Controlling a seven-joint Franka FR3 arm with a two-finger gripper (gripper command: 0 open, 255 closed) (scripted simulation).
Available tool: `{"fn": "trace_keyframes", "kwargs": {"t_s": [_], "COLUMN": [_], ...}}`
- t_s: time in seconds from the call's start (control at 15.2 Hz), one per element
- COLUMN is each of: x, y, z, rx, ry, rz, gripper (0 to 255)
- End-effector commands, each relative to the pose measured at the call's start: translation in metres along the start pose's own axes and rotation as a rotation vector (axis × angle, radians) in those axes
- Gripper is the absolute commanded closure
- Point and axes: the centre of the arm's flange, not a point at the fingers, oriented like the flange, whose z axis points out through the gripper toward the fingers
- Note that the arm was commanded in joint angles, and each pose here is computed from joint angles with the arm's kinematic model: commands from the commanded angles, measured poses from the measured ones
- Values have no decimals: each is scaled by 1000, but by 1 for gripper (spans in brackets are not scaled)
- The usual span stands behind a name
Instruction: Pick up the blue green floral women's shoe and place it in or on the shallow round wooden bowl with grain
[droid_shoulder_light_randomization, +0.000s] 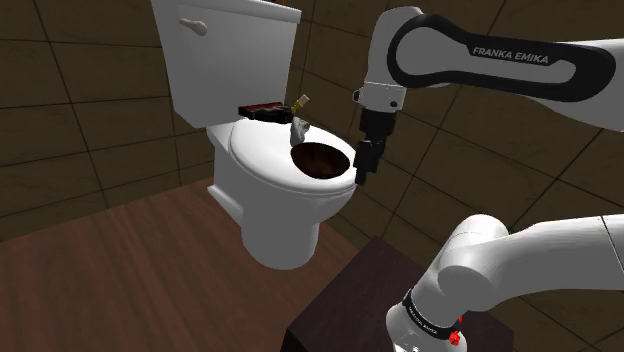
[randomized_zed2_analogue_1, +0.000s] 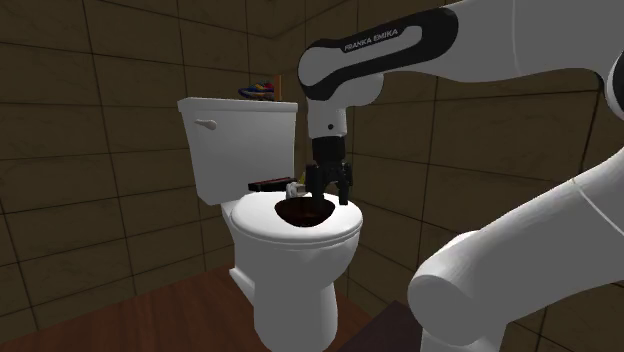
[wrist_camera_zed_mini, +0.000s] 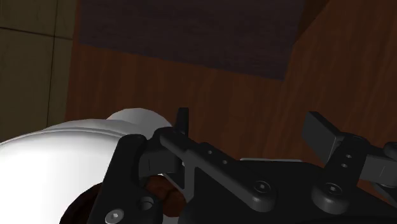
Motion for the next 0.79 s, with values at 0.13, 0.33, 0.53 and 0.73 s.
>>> {"fn": "trace_keyframes", "kwargs": {"t_s": [0.13,0.33,0.53,0.73], "x": [24,60,96,129], "y": [4,12,23,38], "z": [-2,-5,-9,-13], "rx": [3,7,11,14], "ry": [11,27,44,60], "rz": [60,150,240,330], "gripper": [0,0,0,0]}}
